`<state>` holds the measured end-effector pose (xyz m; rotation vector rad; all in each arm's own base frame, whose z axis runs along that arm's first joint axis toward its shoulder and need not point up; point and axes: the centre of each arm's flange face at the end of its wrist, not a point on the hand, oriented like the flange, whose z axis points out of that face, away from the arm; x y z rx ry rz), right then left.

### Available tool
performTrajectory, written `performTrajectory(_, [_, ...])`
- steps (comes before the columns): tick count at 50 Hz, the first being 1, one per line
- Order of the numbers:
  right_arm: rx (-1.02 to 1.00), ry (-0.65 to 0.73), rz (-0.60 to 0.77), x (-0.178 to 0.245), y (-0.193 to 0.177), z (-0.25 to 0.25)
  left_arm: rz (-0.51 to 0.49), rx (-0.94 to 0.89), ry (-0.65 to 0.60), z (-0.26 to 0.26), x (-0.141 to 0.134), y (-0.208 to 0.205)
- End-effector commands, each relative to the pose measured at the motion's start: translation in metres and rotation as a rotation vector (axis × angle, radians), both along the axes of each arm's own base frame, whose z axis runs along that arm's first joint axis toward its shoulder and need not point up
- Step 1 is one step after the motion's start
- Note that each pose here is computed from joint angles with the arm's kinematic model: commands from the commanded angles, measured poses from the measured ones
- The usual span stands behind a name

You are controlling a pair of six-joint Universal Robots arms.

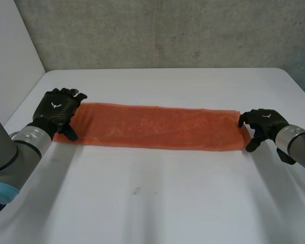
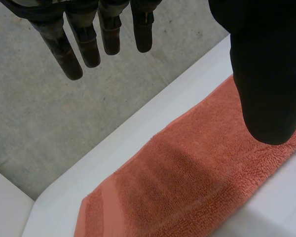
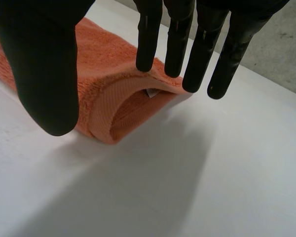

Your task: Fold the laundry

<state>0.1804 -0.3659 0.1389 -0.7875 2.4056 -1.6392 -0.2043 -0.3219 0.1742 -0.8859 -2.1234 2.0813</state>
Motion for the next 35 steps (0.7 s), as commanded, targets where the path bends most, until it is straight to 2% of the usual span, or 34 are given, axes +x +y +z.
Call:
performTrajectory(1, [0.000,0.004,0.001,0.002,-0.008,-0.019,0.015,0.011,-0.006,-0.003,0.001,0.002])
performTrajectory(17, [-0.003,-0.012,-0.029,-0.003,-0.016,-0.025,0.004,0.020,-0.008,-0.006,-0.003,0.007])
performTrajectory(21, [-0.029,-0.014,-0.082,-0.017,-0.024,-0.013,0.005,0.025,-0.009,-0.007,-0.003,0.009])
performTrajectory(26, [-0.074,0.012,-0.194,-0.057,-0.037,0.016,0.004,0.030,-0.011,-0.008,-0.002,0.010])
performTrajectory(30, [-0.122,0.124,-0.277,-0.107,-0.056,0.034,0.005,0.033,-0.012,-0.009,-0.002,0.011])
performTrajectory(35, [-0.217,0.307,-0.289,-0.129,-0.072,0.059,0.005,0.036,-0.014,-0.009,-0.002,0.012])
